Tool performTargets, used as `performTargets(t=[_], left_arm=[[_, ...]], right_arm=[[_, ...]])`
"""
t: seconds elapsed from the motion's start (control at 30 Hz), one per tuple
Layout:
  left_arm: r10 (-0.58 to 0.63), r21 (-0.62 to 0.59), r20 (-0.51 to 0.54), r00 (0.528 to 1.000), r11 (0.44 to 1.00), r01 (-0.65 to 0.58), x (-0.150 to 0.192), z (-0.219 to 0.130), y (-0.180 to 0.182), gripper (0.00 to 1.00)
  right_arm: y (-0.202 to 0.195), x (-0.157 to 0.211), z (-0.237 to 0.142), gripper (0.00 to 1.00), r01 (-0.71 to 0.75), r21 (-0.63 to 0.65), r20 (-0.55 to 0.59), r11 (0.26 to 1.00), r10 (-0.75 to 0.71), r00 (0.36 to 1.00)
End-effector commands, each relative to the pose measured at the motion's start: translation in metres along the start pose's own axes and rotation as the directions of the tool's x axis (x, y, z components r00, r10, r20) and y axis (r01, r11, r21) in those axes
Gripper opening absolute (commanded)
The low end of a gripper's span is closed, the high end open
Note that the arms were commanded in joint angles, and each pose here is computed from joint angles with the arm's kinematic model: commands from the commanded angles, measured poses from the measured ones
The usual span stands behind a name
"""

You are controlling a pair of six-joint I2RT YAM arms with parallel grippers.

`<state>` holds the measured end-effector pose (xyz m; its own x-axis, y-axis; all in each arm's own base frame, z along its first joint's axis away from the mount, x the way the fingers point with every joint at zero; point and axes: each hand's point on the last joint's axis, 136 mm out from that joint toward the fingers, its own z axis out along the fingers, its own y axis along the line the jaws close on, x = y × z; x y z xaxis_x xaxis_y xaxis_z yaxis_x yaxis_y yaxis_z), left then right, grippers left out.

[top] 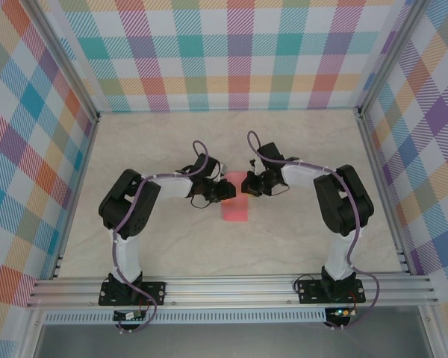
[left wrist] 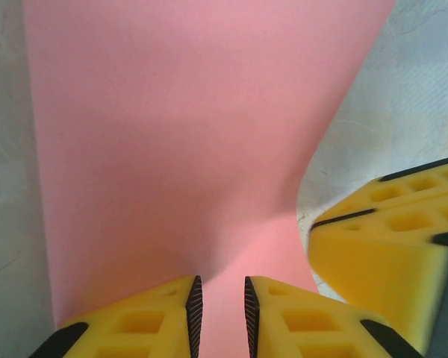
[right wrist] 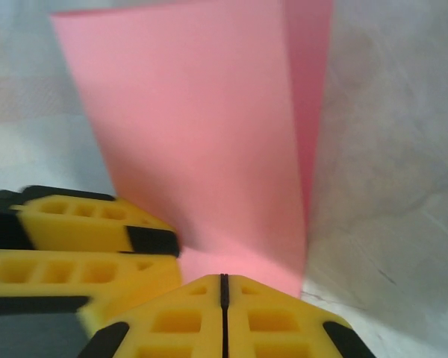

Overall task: Fold a paper plane with a square sheet of paper (fold left side to right side)
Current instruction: Hold the square sheet of paper at the center of the table.

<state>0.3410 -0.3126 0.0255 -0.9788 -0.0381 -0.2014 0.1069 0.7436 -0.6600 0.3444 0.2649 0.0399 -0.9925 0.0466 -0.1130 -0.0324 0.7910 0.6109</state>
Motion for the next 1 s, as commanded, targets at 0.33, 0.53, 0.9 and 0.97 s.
performTargets(t=[0.33, 0.53, 0.9, 0.97], left_arm=[[-0.010, -0.086, -0.065, 0.998, 0.996, 0.005, 0.027, 0.008, 0.020, 0.24], [-0.005, -0.088, -0.066, 0.998, 0.996, -0.001, 0.028, 0.007, 0.019, 0.24], [0.034, -0.071, -0.076, 0.997, 0.997, -0.039, 0.033, 0.002, 0.014, 0.25], [0.047, -0.062, -0.082, 0.995, 0.997, -0.053, 0.036, 0.001, 0.012, 0.25]], right_arm=[[0.032, -0.053, -0.001, 0.06, 0.017, -0.123, 0.062, 0.992, -0.010, 0.998], [0.024, -0.051, 0.023, 0.06, 0.003, -0.099, 0.004, 0.995, -0.002, 1.000], [-0.008, -0.050, 0.045, 0.06, -0.023, 0.024, -0.022, 0.999, 0.024, 0.999], [-0.014, -0.047, 0.047, 0.06, -0.035, 0.051, -0.035, 0.998, 0.037, 0.999]])
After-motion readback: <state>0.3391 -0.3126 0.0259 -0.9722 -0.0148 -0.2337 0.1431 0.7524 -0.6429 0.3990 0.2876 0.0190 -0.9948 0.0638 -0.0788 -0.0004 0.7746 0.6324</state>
